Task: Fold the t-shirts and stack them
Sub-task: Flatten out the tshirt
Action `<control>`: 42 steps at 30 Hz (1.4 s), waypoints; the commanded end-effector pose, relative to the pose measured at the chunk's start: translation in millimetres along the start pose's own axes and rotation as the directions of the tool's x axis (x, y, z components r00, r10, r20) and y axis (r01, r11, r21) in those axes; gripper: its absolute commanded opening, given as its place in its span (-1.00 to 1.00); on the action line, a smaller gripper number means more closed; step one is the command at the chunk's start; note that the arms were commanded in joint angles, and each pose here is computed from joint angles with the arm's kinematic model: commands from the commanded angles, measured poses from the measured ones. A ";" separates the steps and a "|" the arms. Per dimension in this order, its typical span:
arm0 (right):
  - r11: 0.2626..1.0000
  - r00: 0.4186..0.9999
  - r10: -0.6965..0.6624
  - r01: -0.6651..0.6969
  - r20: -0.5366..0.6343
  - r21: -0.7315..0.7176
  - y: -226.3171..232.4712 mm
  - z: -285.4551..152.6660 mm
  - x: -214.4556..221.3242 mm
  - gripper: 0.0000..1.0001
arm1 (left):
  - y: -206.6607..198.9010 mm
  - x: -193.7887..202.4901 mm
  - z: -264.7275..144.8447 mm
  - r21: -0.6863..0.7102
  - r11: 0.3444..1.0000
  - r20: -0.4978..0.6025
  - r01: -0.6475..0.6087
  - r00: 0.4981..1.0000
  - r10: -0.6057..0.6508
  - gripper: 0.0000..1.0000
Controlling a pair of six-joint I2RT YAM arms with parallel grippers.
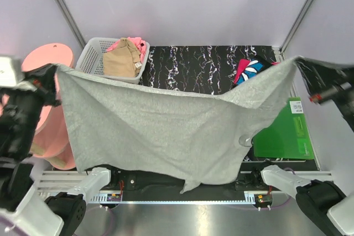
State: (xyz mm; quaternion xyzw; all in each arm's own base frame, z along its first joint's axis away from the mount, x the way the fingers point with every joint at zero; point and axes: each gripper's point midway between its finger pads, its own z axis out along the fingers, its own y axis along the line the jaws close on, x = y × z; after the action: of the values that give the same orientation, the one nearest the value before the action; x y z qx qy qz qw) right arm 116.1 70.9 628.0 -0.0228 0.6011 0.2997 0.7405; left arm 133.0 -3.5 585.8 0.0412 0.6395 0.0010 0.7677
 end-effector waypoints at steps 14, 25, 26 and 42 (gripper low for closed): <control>0.848 0.819 0.165 0.167 -0.550 0.504 -241.4 223.6 308.6 -1.00 | 27.9 378.3 170.7 0.013 0.997 -0.657 -0.072 0.752 0.063 -1.00; 0.809 0.742 0.264 0.177 -0.617 0.560 -291.9 217.4 387.1 -1.00 | 33.8 433.8 210.9 0.050 0.991 -0.742 -0.121 0.660 0.118 -1.00; 0.812 0.740 0.267 0.171 -0.617 0.557 -290.3 218.6 387.8 -1.00 | 33.5 433.4 213.4 0.051 0.991 -0.740 -0.121 0.662 0.119 -1.00; 0.930 0.890 0.189 -0.026 -0.416 0.366 -172.7 147.1 253.6 -1.00 | 10.9 267.4 154.8 0.062 0.995 -0.541 -0.082 0.834 0.102 -1.00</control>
State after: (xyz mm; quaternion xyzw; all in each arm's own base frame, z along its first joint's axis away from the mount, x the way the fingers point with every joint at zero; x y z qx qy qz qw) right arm 401.3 91.7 253.7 0.1090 0.8903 0.1519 0.4153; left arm 361.7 21.7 249.8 0.0863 0.8866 0.0460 0.4520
